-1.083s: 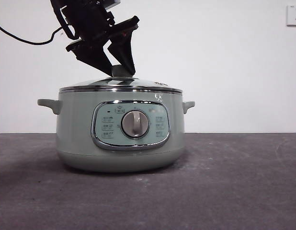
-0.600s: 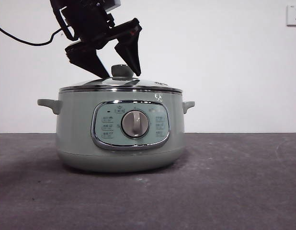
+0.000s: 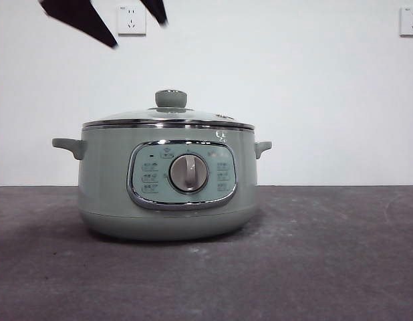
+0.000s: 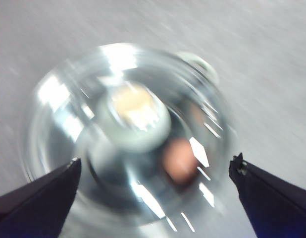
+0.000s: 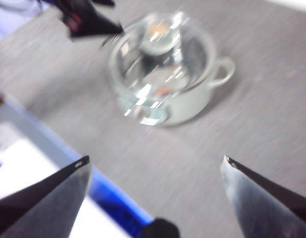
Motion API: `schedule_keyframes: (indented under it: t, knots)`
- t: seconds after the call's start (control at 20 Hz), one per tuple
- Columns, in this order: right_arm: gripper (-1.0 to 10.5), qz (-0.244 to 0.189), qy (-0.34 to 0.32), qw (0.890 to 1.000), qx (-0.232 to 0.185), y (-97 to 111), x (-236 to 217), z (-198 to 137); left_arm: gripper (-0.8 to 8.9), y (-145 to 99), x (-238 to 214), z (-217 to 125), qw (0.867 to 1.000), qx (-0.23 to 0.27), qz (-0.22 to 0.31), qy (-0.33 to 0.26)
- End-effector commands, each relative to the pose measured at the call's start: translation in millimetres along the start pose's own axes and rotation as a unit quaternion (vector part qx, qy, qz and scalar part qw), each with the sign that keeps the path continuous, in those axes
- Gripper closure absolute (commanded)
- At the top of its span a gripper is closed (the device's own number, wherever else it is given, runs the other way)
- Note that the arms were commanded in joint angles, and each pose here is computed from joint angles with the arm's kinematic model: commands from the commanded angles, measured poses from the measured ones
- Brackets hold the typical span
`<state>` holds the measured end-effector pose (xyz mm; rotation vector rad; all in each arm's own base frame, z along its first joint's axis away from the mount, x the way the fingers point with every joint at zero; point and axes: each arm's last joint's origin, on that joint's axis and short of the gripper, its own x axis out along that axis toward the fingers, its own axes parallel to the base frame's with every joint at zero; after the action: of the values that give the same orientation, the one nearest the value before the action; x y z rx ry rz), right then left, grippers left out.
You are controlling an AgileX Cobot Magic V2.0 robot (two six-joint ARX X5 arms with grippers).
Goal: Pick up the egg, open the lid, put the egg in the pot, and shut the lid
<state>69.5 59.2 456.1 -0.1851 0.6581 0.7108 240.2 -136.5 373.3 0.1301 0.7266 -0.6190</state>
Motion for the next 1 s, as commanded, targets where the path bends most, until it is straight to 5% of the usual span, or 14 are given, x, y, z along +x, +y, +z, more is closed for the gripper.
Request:
schedule_keyframes:
  t: [0.05,0.3,0.4,0.5,1.0]
  knots:
    - [5.1,0.018,0.023,1.0,0.007,1,7,1,3.12,-7,-31,-13,0.999,-0.004,-0.041,0.018]
    - [5.1,0.059,0.053,0.997,0.012,2,25,10,3.42,-18,-90,-41,0.996,-0.009,-0.083,0.034]
    - [6.4,0.059,0.063,0.996,0.013,2,32,13,5.66,-21,-104,-50,0.995,-0.011,-0.087,0.041]
    - [9.4,0.059,0.071,0.996,0.011,1,37,15,8.21,-22,-112,-56,0.995,-0.009,-0.087,0.049]
    - [9.5,0.054,0.072,0.996,0.013,1,38,15,8.16,-22,-114,-59,0.994,-0.012,-0.085,0.063]
